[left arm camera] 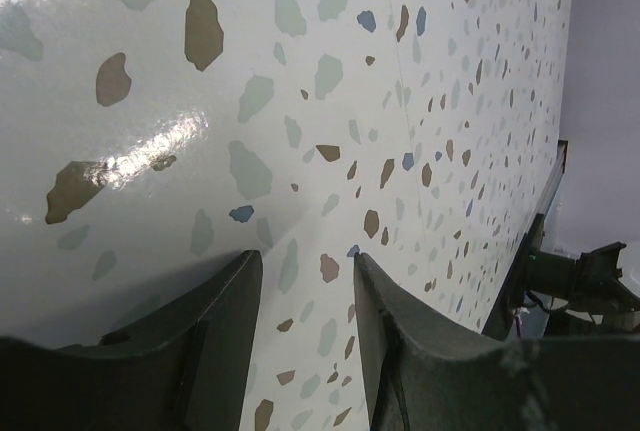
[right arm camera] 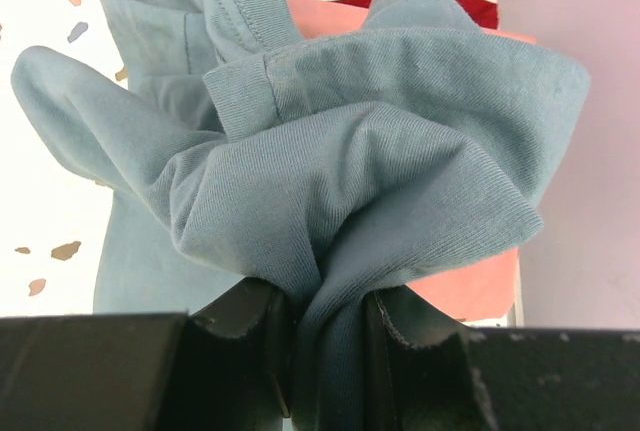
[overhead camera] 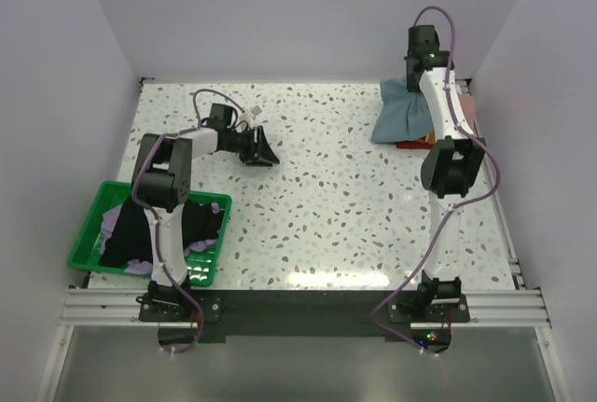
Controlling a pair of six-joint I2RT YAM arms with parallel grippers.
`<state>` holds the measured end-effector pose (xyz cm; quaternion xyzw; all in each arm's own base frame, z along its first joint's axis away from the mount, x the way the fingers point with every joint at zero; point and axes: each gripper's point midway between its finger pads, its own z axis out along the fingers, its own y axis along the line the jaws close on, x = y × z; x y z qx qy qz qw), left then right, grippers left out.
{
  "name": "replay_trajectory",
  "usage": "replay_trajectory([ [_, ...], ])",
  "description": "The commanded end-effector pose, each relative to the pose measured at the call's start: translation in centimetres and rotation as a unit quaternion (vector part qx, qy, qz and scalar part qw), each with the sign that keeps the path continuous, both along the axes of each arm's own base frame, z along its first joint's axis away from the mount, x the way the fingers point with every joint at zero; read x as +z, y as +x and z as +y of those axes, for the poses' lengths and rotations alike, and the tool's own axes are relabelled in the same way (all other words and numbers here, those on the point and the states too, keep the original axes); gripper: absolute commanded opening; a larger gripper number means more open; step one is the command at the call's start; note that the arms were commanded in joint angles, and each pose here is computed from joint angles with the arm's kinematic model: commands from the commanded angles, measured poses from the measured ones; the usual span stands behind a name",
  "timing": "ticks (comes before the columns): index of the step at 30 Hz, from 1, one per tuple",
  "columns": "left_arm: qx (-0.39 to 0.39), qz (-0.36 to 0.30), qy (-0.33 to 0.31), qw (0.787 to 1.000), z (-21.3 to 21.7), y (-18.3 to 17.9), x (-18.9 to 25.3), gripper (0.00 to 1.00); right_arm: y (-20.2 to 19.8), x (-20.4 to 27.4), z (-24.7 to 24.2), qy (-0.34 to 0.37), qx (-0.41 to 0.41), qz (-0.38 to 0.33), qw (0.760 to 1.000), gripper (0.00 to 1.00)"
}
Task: Fold and stack the t-shirts
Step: Neatly place the folded tshirt to the corner
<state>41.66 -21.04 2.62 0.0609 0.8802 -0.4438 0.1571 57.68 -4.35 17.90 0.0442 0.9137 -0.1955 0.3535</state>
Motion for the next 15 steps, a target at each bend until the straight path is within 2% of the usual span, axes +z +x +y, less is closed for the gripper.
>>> replay_trajectory([
  [1, 0.011, 0.065, 0.067, 0.996, 1.9, -3.0, -5.2, 0.48, -0.4, 8.4, -1.2, 0.027, -0.001, -0.093, 0.995, 0.00],
  [4, 0.010, 0.068, 0.070, 0.995, 1.9, -3.3, -5.4, 0.48, -0.5, 9.1, -0.9, 0.060, -0.001, -0.109, 0.992, 0.00],
  [5, 0.010, 0.069, 0.069, 0.995, 1.9, -3.4, -5.4, 0.48, -0.9, 9.5, -2.5, 0.064, -0.014, -0.112, 0.992, 0.00],
  [15, 0.009, 0.072, 0.074, 0.995, 2.0, -3.8, -5.6, 0.48, -1.4, 10.8, -3.7, 0.112, -0.020, -0.139, 0.984, 0.00],
])
